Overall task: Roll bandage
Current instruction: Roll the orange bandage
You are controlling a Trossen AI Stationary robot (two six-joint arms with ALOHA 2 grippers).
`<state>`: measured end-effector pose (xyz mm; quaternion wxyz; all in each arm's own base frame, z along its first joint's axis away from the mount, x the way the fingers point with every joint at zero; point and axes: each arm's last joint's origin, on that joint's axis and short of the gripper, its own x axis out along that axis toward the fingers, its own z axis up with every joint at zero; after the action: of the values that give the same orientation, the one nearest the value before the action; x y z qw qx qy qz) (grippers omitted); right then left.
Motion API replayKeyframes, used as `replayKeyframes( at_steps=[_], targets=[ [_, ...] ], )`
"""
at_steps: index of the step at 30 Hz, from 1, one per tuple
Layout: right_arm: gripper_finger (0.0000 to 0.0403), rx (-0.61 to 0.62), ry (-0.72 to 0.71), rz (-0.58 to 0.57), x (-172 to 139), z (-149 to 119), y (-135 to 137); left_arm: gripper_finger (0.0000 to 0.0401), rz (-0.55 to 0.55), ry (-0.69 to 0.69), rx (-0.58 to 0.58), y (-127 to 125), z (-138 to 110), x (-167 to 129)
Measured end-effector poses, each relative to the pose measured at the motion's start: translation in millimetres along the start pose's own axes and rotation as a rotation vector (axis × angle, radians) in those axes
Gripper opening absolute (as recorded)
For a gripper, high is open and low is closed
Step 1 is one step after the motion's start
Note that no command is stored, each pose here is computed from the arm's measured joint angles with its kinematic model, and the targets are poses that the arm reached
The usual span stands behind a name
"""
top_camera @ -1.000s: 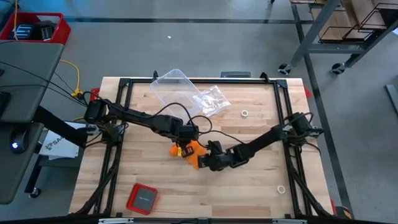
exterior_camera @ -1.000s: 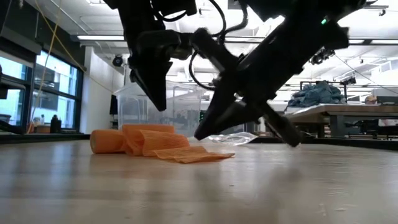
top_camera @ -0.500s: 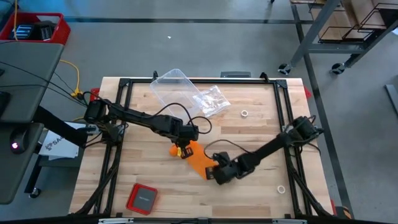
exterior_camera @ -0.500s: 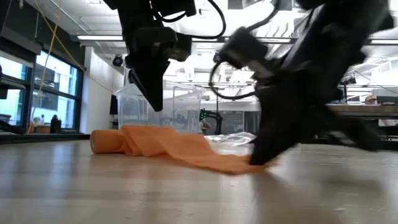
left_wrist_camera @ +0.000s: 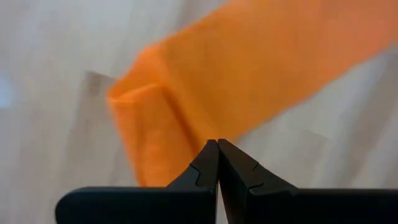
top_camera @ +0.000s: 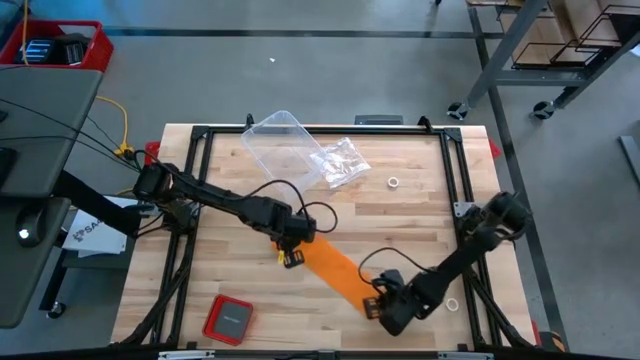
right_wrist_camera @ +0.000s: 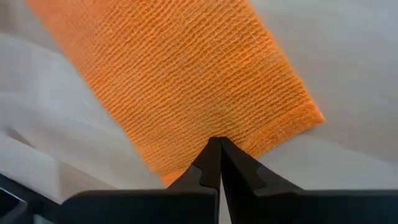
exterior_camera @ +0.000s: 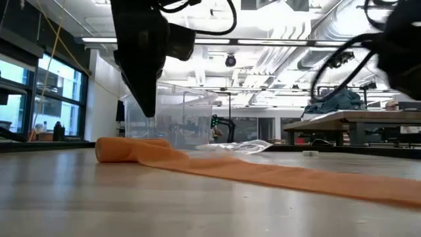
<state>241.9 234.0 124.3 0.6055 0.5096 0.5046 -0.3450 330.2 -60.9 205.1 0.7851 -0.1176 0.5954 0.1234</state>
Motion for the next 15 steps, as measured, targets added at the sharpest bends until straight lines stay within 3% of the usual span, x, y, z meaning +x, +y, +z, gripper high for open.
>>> replayKeyframes(
  at_steps=[8,12,15],
  targets=[
    [0.0,-0.059,0.09,-0.122,-6,-13,-16,0.0,0.073,0.009,-0.014,7,-6,7],
    [0.0,-0.063,0.104,-0.16,-8,-20,-23,0.0,0.057,0.03,-0.034,9,-11,15],
    [0.0,-0.056,0.104,-0.163,-8,-21,-24,0.0,-0.024,0.035,-0.042,6,-14,21]
  ],
)
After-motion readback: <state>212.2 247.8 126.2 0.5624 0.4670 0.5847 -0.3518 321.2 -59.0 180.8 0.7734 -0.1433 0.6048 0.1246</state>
